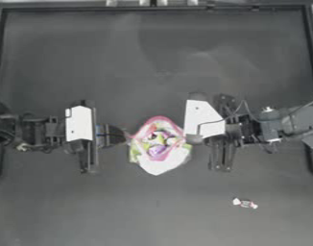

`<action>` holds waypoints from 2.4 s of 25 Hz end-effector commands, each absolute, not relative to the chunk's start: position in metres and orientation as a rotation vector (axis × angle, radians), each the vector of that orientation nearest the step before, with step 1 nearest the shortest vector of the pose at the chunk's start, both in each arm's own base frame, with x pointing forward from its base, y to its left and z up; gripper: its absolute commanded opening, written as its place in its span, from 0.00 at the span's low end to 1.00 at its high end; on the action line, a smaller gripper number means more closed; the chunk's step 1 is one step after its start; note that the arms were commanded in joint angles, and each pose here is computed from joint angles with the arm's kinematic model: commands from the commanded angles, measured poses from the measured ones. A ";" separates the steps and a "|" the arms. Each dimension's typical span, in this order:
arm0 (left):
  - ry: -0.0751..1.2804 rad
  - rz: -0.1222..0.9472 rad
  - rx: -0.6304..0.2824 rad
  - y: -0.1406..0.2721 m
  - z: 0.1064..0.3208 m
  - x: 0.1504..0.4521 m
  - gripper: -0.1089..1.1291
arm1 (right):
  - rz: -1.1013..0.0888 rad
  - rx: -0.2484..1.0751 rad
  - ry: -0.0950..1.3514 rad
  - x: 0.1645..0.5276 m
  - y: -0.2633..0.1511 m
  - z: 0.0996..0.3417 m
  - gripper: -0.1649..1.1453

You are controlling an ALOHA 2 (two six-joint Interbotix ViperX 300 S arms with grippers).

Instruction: Put candy in bag

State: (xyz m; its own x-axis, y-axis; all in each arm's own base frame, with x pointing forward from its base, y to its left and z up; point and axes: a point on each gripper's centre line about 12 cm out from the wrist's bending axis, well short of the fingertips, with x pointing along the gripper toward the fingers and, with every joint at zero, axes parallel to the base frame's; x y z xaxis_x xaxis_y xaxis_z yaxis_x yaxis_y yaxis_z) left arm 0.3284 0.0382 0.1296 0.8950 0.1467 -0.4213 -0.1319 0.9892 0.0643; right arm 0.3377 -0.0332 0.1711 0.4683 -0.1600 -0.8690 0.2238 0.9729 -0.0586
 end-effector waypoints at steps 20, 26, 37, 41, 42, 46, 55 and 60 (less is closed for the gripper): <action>0.421 0.143 0.032 0.037 0.125 0.337 0.11 | -0.222 0.111 1.012 0.342 -0.032 0.166 0.17; 0.421 0.141 0.034 0.036 0.125 0.337 0.11 | -0.220 0.105 1.007 0.343 -0.033 0.168 0.36; 0.421 0.140 0.033 0.036 0.125 0.337 0.11 | -0.222 0.117 0.983 0.344 -0.032 0.177 0.90; 0.422 0.139 0.034 0.036 0.125 0.337 0.11 | -0.235 0.118 0.984 0.341 -0.036 0.182 0.90; 0.421 0.139 0.035 0.036 0.125 0.337 0.11 | -0.237 0.116 0.986 0.339 -0.036 0.184 0.90; 0.422 0.136 0.035 0.035 0.125 0.337 0.11 | -0.251 0.134 1.001 0.327 -0.035 0.203 0.90; 0.422 0.136 0.037 0.035 0.124 0.337 0.11 | -0.248 0.153 0.946 0.294 -0.025 0.268 0.90; 0.425 0.137 0.038 0.035 0.124 0.337 0.11 | -0.241 0.139 1.006 0.282 -0.020 0.288 0.90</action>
